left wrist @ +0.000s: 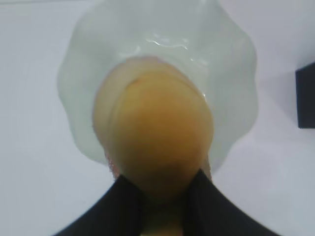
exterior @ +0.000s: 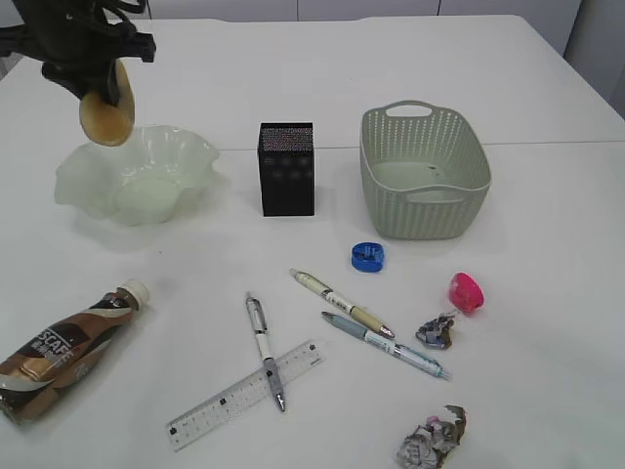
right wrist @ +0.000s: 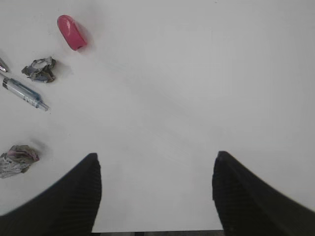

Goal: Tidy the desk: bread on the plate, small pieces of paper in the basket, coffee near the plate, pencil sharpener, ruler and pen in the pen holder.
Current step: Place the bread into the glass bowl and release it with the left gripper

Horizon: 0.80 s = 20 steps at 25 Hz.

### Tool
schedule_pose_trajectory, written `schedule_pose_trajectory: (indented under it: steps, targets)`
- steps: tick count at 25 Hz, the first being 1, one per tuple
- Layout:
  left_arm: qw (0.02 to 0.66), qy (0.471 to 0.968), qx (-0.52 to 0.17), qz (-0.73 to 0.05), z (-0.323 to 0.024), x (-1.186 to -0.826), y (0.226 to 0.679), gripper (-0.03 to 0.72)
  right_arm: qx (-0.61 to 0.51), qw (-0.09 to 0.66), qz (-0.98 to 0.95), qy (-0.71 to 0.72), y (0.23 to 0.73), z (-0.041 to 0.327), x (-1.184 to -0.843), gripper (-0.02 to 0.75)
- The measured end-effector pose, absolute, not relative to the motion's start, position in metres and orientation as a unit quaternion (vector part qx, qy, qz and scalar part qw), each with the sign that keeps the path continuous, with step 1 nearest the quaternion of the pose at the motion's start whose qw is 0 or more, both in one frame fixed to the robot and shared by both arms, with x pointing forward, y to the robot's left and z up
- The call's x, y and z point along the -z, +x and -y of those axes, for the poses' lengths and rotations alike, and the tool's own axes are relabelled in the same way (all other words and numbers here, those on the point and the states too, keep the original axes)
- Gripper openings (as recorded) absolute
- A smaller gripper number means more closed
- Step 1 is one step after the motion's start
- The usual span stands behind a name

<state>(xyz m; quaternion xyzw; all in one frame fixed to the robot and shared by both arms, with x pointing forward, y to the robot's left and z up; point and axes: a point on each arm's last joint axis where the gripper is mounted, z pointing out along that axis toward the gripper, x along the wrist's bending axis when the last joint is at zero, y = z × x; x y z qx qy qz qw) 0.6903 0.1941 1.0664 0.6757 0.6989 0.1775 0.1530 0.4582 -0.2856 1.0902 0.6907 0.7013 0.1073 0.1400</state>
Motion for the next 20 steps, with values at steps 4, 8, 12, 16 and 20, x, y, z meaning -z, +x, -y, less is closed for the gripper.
schedule_pose_trajectory:
  steps: [4,8,12,16,20]
  targets:
    - [0.154,0.666,-0.201,-0.702,-0.211,-1.049,0.708,0.133,-0.107,0.14,-0.701,0.691,0.458,0.286,-1.09,0.514]
    - [0.139,0.666,-0.195,-0.706,-0.217,-1.012,0.724,0.136,-0.107,0.14,-0.701,0.691,0.458,0.286,-1.09,0.514]
    - [0.129,0.671,-0.187,-0.705,-0.215,-0.985,0.732,0.156,-0.104,0.138,-0.702,0.691,0.458,0.286,-1.09,0.514]
    - [0.145,0.671,-0.195,-0.701,-0.214,-0.982,0.736,0.303,-0.099,0.134,-0.702,0.692,0.456,0.286,-1.09,0.514]
    - [0.15,0.671,-0.198,-0.698,-0.214,-0.982,0.737,0.555,-0.099,0.132,-0.698,0.697,0.456,0.286,-1.089,0.513]
